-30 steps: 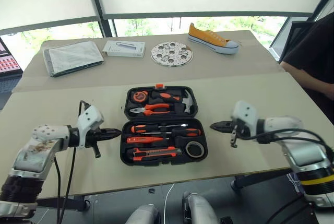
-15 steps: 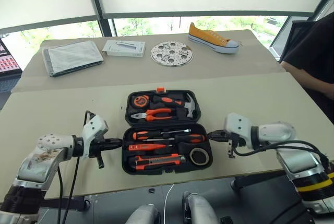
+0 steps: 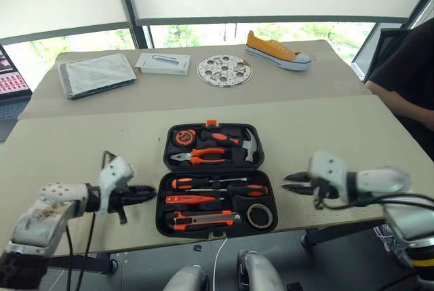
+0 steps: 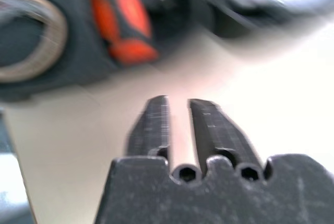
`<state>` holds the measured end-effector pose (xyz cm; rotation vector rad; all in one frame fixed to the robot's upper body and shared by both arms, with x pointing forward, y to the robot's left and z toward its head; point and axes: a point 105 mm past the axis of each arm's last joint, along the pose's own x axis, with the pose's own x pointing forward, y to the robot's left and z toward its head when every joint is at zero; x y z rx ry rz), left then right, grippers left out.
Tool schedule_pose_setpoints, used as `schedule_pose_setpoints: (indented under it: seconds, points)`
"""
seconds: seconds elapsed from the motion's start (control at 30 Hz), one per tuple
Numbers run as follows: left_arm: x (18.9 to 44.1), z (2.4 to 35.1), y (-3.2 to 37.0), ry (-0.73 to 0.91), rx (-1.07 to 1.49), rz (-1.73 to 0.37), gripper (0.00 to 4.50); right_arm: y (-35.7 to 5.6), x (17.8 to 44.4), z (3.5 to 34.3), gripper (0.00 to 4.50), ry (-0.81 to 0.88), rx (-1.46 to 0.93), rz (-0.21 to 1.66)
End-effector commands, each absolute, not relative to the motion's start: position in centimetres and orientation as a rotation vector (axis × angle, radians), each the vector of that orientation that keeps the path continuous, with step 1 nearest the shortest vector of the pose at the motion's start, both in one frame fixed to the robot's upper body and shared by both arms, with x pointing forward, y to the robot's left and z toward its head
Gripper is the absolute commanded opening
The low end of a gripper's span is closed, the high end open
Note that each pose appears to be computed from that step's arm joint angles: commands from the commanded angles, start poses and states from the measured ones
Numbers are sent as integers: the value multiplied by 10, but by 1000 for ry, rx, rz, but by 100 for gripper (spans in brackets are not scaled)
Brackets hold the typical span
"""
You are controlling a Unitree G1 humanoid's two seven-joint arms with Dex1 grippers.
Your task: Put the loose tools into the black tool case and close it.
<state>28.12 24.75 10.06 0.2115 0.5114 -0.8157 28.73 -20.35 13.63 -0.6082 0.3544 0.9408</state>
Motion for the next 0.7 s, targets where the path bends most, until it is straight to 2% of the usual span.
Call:
schedule_pose_setpoints:
  seconds: [0.03, 0.17, 0.2, 0.3, 0.5, 0.6, 0.67, 0.7]
  points:
    - [311, 136, 263, 460, 0, -670, 227, -207, 306, 168, 248, 320, -406, 835]
    - [331, 153, 234, 525, -184, -722, 357, -188, 331, 175, 378, 362, -226, 789]
    - [336, 153, 229, 542, -193, -715, 361, -183, 336, 175, 410, 378, -193, 786]
    - [354, 151, 213, 552, -202, -698, 361, -172, 352, 168, 410, 432, -127, 760]
    - [361, 139, 193, 603, -184, -734, 361, -154, 376, 154, 410, 491, -54, 715]
    - [365, 132, 195, 615, -185, -701, 290, -151, 384, 145, 342, 515, -56, 691]
    - [366, 131, 197, 615, -184, -696, 217, -150, 386, 142, 274, 522, -57, 683]
    - [365, 129, 198, 619, -186, -695, 174, -149, 387, 140, 225, 526, -55, 680]
